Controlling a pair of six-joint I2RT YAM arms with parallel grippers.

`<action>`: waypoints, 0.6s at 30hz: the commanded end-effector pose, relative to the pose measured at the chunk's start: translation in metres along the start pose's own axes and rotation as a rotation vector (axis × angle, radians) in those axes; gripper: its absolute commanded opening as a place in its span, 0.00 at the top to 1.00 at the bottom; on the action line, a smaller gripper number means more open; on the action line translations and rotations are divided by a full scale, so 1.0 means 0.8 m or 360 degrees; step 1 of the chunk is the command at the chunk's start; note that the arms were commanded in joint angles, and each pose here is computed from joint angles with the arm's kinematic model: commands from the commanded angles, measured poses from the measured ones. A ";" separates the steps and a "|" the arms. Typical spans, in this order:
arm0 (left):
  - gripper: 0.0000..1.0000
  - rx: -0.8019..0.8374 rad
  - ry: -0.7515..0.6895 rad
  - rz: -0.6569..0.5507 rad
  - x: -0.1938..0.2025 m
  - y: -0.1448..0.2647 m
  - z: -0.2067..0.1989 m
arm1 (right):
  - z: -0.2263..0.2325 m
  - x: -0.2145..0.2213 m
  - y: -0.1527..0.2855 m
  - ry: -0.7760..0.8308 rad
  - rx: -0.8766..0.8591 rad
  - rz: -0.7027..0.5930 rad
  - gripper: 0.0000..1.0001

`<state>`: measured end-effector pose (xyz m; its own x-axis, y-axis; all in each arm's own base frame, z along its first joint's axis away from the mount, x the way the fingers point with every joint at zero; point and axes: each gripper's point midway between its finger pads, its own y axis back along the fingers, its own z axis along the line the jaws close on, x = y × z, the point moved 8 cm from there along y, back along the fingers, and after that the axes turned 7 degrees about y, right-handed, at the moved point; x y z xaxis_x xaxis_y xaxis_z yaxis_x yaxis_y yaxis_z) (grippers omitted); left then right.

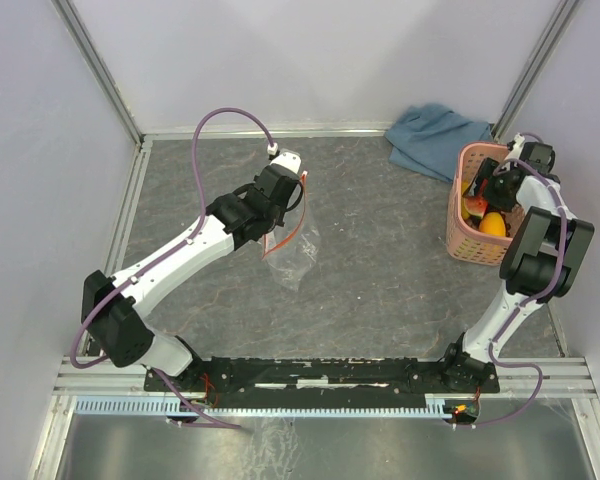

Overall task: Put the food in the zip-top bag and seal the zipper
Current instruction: Pick up the fake fruit from the bin.

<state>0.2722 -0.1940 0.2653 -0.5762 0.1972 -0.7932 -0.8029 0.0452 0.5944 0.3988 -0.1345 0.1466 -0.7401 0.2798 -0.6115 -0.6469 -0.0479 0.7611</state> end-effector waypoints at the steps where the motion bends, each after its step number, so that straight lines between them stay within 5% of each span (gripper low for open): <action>1: 0.97 0.0049 0.0019 -0.0079 -0.022 0.009 -0.004 | -0.002 0.005 -0.005 -0.0011 0.0040 0.0020 0.20; 14: 0.97 0.0052 0.0007 -0.0060 -0.020 0.006 -0.005 | -0.004 0.009 -0.022 -0.0027 0.0012 0.0041 0.21; 18: 0.97 0.0059 0.0006 -0.0058 -0.020 0.005 -0.006 | -0.002 0.005 -0.016 -0.0038 0.0005 0.0019 0.29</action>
<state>0.2719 -0.1958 0.2627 -0.5855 0.2026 -0.7849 -0.7933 0.0560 0.6063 0.4016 -0.1350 0.1362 -0.7446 0.2922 -0.6001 -0.6379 -0.0471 0.7687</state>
